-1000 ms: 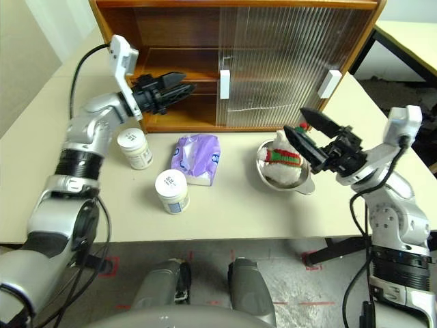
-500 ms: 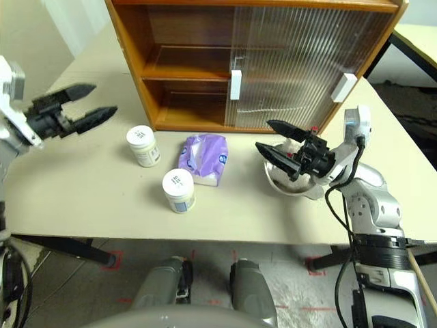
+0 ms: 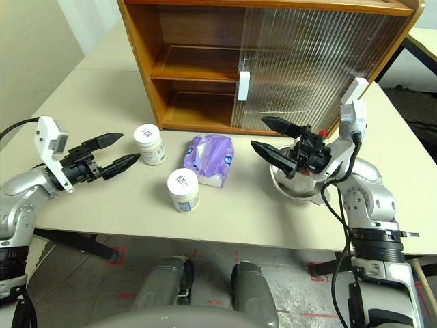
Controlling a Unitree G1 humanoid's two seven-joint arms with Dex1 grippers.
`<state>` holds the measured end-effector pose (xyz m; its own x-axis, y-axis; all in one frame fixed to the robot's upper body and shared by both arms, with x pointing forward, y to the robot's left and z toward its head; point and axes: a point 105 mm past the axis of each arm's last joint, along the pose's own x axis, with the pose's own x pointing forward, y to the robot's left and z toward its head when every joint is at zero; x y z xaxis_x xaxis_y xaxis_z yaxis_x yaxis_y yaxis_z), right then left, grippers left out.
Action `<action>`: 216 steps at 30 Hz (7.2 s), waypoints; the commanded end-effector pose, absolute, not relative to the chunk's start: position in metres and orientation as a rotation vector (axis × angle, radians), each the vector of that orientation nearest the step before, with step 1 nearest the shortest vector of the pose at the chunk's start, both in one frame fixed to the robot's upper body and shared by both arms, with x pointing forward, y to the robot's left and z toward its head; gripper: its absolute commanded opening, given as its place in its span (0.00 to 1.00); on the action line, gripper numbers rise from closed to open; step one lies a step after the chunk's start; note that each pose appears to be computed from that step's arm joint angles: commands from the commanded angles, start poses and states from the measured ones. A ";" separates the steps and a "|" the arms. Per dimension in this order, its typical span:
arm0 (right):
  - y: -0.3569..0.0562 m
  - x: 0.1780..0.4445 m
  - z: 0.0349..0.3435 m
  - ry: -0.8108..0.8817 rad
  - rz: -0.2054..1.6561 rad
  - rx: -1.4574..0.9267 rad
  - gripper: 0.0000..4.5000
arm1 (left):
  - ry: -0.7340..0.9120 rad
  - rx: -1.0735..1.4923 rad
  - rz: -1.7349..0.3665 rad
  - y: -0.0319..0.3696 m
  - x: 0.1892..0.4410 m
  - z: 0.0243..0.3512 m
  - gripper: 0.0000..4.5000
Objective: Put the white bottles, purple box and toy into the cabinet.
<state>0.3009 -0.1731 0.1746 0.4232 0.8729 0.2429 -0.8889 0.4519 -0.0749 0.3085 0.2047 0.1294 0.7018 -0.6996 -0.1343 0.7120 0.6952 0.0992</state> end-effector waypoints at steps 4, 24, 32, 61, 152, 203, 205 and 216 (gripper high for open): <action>-0.181 0.294 0.178 -0.289 1.087 0.013 1.00 | 0.154 0.139 -0.748 0.201 0.320 0.102 0.99; -0.178 0.290 0.178 -0.306 1.065 0.013 1.00 | 0.258 0.147 -0.816 0.174 0.349 0.059 0.86; -0.185 0.286 0.176 -0.299 1.032 0.031 1.00 | 0.273 0.140 -0.858 0.164 0.347 0.055 0.69; -0.184 0.296 0.163 -0.279 1.043 0.003 1.00 | 0.098 0.112 -0.549 0.124 0.436 0.129 0.69; -0.149 0.287 0.162 -0.220 0.971 0.183 1.00 | 0.208 0.176 -0.480 0.063 0.462 0.115 0.99; -0.145 0.300 0.160 -0.270 0.994 0.215 1.00 | -0.012 0.124 -0.465 0.104 0.458 0.134 0.01; -0.144 0.301 0.161 -0.269 0.997 0.212 1.00 | -0.016 0.130 -0.460 0.101 0.458 0.135 0.01; -0.140 0.298 0.160 -0.269 1.008 0.225 1.00 | 0.022 0.179 -0.372 0.102 0.467 0.136 0.01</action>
<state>0.3007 -0.1421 0.1581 0.5171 0.7928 0.3226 -0.8490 0.5228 0.0762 0.4632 0.0985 0.1343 0.9217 -0.3861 -0.0378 0.3872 0.9093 0.1524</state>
